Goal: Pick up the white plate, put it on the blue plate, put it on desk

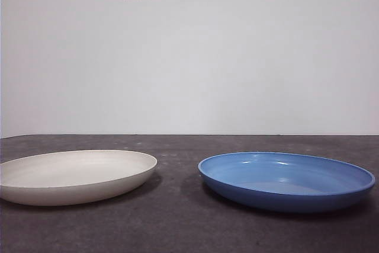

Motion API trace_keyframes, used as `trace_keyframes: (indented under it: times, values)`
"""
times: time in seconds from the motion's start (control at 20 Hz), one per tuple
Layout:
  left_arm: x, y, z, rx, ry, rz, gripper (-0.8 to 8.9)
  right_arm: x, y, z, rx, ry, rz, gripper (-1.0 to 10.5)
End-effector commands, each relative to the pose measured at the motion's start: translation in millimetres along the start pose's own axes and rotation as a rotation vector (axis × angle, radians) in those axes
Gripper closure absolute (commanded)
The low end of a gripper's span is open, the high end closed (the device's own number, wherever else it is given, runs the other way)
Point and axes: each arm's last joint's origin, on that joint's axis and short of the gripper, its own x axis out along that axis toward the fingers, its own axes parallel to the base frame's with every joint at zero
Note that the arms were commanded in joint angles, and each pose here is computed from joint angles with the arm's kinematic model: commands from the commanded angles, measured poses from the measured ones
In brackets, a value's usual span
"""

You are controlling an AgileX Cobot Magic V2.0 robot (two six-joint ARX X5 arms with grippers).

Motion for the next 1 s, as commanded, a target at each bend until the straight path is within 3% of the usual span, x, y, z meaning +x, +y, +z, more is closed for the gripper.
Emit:
trace_keyframes:
  times: [0.05, 0.4, 0.6, 0.75, 1.0]
  values:
    - [-4.0, -7.9, 26.2, -0.018, -0.048, -0.022, 7.97, -1.7, 8.1, 19.0, 0.037, -0.001, 0.018, 9.4]
    - [-8.8, -24.5, 80.7, 0.020, -0.016, -0.054, 7.98, -2.5, 30.2, 60.5, 0.043, 0.156, 0.153, 9.4]
    - [-10.7, -32.5, 101.6, 0.040, 0.064, -0.117, 7.98, -4.0, 40.4, 78.2, 0.046, 0.276, 0.248, 9.4]
    - [-11.8, -37.2, 110.8, 0.035, 0.140, -0.172, 7.98, -6.9, 47.1, 90.2, -0.004, 0.344, 0.325, 9.4]
    - [-14.4, -42.5, 117.3, 0.016, 0.262, -0.263, 7.98, -14.3, 59.6, 110.3, -0.030, 0.373, 0.398, 9.4]
